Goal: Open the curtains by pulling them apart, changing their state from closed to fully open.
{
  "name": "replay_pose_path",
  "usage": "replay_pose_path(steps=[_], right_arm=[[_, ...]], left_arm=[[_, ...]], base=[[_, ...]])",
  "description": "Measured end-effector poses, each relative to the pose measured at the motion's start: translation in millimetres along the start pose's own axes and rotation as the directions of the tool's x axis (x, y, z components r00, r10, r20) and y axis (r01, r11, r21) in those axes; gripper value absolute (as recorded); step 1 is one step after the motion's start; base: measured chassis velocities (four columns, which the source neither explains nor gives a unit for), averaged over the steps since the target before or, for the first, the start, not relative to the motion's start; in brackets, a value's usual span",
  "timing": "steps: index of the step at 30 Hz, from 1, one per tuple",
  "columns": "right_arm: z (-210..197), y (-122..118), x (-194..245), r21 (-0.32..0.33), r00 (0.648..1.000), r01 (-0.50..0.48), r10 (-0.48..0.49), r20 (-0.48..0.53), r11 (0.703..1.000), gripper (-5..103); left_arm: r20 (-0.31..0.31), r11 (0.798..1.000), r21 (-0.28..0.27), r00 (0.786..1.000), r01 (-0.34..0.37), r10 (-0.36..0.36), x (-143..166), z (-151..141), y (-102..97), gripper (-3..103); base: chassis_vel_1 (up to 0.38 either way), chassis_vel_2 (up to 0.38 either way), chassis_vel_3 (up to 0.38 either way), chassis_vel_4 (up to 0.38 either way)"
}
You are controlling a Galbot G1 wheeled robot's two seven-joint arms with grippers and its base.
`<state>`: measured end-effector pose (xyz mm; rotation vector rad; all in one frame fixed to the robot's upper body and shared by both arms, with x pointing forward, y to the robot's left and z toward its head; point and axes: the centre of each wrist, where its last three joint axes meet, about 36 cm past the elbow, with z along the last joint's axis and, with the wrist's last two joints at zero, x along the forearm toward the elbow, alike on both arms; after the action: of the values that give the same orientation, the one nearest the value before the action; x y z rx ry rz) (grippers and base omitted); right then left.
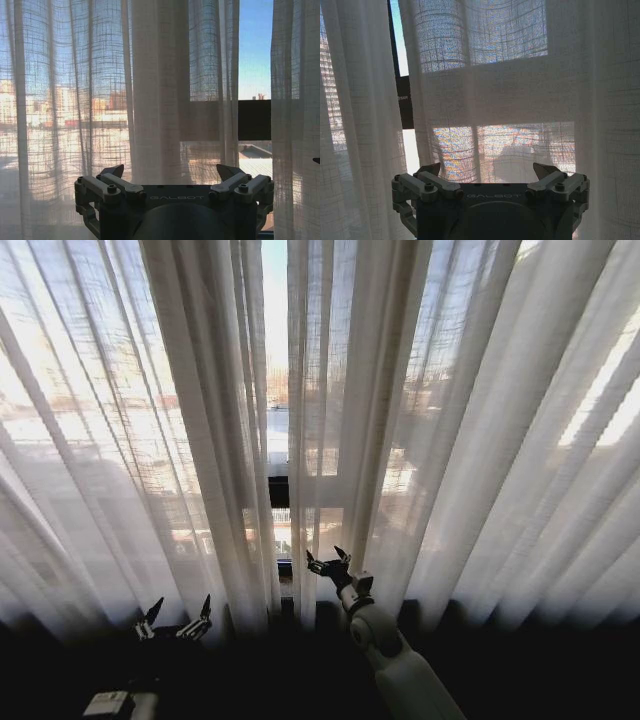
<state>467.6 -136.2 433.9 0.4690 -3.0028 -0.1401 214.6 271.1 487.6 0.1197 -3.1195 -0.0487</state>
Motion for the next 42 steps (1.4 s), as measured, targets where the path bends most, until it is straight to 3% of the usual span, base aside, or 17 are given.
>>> replay_pose_path(steps=[17,21,23,26,28,35,38,42], right_arm=[[-1.3,13.2,-52.0,0.005,1.000,-0.010,0.011,-0.018,1.000,101],[-5.6,12.9,-62.3,0.013,0.999,-0.032,0.032,-0.009,0.999,82],[-6.1,12.6,-63.1,0.014,0.999,-0.034,0.034,-0.008,0.999,82],[-7.2,10.7,-63.6,0.018,0.999,-0.043,0.043,-0.002,0.999,65],[-7.4,10.4,-63.4,0.019,0.999,-0.044,0.044,-0.001,0.999,65],[-12.0,6.9,-59.4,0.028,0.999,-0.048,0.048,0.017,0.998,33],[-13.4,7.1,-58.3,0.028,0.999,-0.050,0.050,0.022,0.998,27],[-15.9,8.2,-56.2,0.027,0.998,-0.058,0.057,0.030,0.998,6]], left_arm=[[0.012,1.000,0.005,1.000,0.007,-0.007,2.7,-7.6,-2.7,100],[0.016,1.000,0.010,1.000,0.011,-0.011,2.1,-6.9,-3.2,100],[0.016,1.000,0.010,1.000,0.011,-0.011,2.0,-6.9,-3.2,100],[0.022,1.000,0.009,1.000,0.013,-0.013,1.9,-7.9,-2.5,100],[0.023,1.000,0.009,1.000,0.013,-0.013,2.0,-8.0,-2.4,100],[0.026,1.000,0.010,1.000,0.012,-0.012,2.1,-8.6,-2.4,100],[0.027,1.000,0.010,1.000,0.012,-0.012,2.1,-8.6,-2.4,100],[0.034,1.000,0.009,0.999,0.011,-0.012,2.7,-8.4,-1.9,100]], base=[[0.000,0.000,0.000,0.000],[0.000,0.000,0.000,0.000],[0.000,0.000,0.000,0.000],[0.000,0.000,0.000,0.000],[0.000,0.000,0.000,0.000],[0.000,0.000,0.000,0.000],[0.000,0.000,0.000,0.000],[0.000,0.000,0.000,0.000]])
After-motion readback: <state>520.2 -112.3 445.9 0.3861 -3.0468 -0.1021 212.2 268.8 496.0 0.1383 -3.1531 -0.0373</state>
